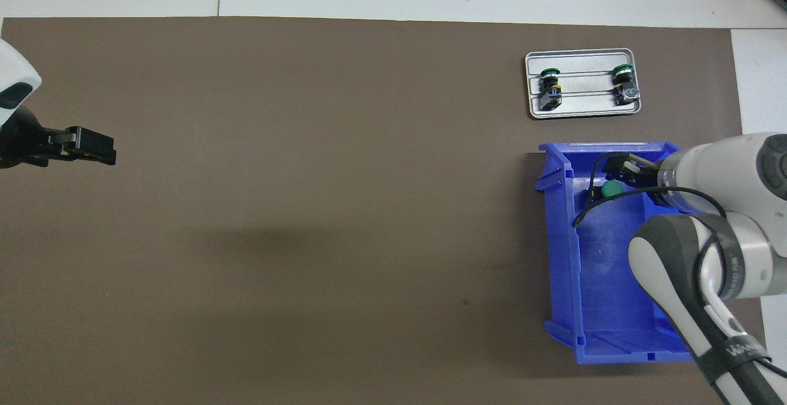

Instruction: Place and press button with both arms

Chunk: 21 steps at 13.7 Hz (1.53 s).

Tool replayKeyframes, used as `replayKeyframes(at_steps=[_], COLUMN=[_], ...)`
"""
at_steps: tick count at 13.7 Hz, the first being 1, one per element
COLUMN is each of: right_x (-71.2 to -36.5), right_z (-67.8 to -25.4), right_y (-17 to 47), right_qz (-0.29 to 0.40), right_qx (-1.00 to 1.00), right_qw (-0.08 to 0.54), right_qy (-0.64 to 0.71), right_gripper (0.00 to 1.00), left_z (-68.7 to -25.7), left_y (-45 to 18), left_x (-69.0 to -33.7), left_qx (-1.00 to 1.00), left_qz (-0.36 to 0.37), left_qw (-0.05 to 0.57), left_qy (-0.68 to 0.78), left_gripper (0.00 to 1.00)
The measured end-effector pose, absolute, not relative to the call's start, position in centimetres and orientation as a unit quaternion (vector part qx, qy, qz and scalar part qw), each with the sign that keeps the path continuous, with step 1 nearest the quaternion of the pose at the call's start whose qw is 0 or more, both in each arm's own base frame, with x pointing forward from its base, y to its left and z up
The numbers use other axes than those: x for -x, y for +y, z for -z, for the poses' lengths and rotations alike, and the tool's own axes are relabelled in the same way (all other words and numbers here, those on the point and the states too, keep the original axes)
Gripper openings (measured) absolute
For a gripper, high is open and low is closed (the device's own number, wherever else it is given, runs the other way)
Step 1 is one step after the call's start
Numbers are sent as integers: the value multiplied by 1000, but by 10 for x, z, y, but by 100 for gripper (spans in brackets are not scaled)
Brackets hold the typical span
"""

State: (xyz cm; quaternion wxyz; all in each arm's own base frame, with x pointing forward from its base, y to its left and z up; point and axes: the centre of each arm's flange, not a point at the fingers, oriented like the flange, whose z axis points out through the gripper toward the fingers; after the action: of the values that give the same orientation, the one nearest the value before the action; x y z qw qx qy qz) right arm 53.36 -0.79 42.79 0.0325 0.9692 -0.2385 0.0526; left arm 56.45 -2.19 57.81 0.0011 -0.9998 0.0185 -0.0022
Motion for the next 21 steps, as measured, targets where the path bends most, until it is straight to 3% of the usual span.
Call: replayKeyframes(at_steps=[6, 11, 15, 21], right_x=[-543, -562, -567, -554], right_z=[-532, -615, -635, -633], right_y=[-11, -14, -20, -23], right_qz=[-46, -56, -31, 9], right_qx=[-991, -991, -994, -996], right_qw=[3, 3, -6, -6], right_qy=[-129, -118, -107, -85], right_gripper=[100, 100, 100, 100], left_z=[-578, -578, -578, -578], left_y=[-22, -22, -22, -22], left_x=[-564, -564, -564, -564], left_qx=[1000, 1000, 1000, 1000], left_qz=[2, 2, 2, 2], left_qw=[1, 1, 1, 1], left_qy=[19, 19, 19, 19], left_gripper=[100, 100, 100, 100])
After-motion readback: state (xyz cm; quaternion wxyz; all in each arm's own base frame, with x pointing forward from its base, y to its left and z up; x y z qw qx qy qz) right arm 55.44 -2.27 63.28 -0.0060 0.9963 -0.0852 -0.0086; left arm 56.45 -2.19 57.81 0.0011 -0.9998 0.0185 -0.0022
